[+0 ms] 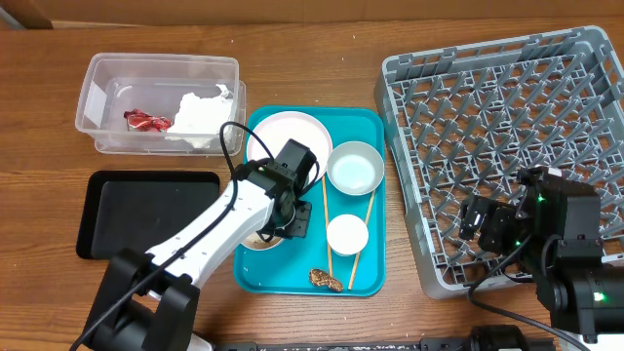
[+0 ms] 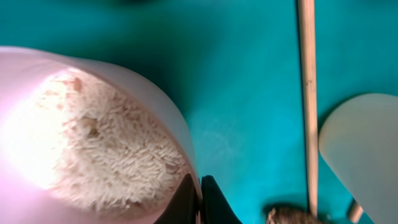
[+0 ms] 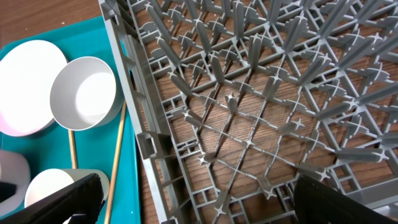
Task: Sort waste into correct bins and load items into the dishwasher
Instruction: 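Tip the pink bowl over the black tray to pour out rice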
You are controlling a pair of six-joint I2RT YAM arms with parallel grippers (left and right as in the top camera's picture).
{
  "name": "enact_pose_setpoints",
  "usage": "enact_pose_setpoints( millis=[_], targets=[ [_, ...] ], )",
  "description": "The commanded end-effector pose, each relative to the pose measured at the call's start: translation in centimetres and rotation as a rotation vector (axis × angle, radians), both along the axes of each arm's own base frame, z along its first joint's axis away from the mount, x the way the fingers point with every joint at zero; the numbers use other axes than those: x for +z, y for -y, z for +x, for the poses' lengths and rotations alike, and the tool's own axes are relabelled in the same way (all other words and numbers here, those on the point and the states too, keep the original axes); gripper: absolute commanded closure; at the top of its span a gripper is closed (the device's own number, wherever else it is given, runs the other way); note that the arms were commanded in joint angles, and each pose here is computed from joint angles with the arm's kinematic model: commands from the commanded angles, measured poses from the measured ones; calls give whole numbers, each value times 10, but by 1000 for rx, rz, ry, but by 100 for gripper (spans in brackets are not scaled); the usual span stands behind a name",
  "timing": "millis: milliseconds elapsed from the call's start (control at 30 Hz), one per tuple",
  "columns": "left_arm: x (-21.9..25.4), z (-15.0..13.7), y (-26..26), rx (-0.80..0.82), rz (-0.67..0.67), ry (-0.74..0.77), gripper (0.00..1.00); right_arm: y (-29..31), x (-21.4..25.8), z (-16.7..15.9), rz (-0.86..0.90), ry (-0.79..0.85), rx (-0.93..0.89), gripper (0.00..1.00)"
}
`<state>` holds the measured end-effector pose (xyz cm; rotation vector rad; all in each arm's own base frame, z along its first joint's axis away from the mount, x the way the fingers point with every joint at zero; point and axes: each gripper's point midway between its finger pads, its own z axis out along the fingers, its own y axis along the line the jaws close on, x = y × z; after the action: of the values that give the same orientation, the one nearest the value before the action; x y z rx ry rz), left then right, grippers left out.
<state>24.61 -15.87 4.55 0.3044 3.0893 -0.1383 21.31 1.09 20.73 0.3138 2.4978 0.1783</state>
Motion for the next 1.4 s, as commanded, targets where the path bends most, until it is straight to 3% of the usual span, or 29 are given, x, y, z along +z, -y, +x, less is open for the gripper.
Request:
enact_pose_setpoints(
  millis=[0,267,367,600,1000,1367],
  targets=[
    [33,18,-7,62,-14,74,96,0,11,2,2,34,2,0],
    [86,36,-72,280,-64,188,96,0,11,2,2,34,2,0],
    [92,40,-90,290,-116,189,96,0,11,2,2,33,2,0],
    [90,48,-111,339,-419,154,96,0,10,1,2,30,2,0],
    [106,54,-136,363,-1021,281,96,0,10,1,2,30,2,0],
    [95,55,-173,584,-1267,292,96,0,9,0,2,25,2,0]
  ],
)
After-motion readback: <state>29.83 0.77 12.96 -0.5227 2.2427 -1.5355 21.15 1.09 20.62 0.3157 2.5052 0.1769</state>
